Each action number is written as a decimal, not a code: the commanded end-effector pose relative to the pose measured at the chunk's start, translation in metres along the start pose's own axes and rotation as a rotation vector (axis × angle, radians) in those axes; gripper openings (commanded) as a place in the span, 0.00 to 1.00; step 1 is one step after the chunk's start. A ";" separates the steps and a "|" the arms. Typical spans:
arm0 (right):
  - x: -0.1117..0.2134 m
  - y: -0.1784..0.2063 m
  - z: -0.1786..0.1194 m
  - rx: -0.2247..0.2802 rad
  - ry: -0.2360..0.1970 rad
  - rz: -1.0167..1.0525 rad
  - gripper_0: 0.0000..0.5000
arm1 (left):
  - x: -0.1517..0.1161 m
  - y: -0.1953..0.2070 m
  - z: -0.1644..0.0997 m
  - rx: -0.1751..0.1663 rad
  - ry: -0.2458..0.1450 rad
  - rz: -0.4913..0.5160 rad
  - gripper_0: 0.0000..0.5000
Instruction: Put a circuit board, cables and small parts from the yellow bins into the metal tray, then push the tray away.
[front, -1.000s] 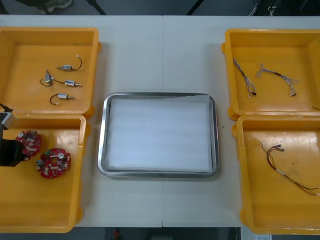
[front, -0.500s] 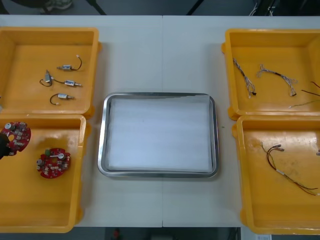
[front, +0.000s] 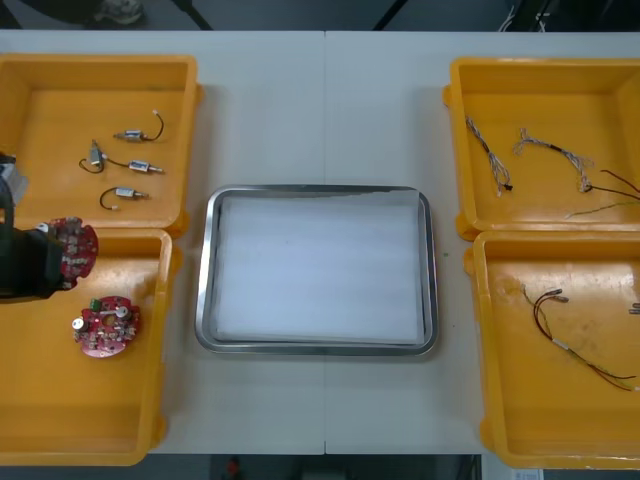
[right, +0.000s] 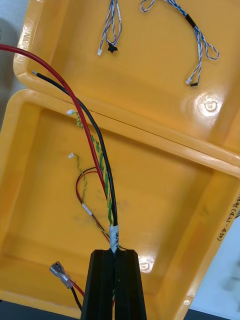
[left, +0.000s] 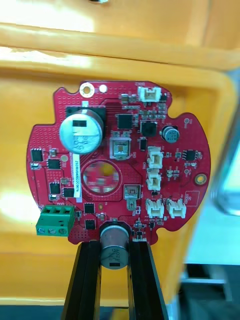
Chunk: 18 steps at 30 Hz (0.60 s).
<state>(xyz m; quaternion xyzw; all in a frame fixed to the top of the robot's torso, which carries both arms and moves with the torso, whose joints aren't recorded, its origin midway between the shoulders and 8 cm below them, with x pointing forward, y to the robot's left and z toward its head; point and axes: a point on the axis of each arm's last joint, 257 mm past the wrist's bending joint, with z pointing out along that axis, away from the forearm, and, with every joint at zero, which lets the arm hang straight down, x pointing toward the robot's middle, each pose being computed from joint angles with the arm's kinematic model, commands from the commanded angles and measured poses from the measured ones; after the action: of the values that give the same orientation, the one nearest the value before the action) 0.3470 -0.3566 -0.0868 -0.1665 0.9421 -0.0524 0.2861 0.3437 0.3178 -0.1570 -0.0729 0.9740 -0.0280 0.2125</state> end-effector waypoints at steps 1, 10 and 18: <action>-0.010 0.005 -0.008 0.028 -0.005 -0.084 0.00 | -0.001 -0.048 -0.009 0.046 -0.020 0.210 0.00; -0.012 0.010 -0.006 0.023 -0.006 -0.101 0.00 | 0.011 -0.114 -0.008 0.114 -0.004 0.299 0.00; -0.012 0.010 -0.006 0.023 -0.006 -0.101 0.00 | 0.026 -0.173 0.001 0.174 0.036 0.317 0.00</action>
<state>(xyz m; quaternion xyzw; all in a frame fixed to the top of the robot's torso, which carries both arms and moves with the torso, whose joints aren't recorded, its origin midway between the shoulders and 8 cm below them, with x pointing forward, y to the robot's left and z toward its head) 0.3494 -0.3434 -0.0903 -0.1895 0.9397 -0.0514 0.2800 0.3409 0.1769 -0.1609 0.1320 0.9705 -0.0533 0.1948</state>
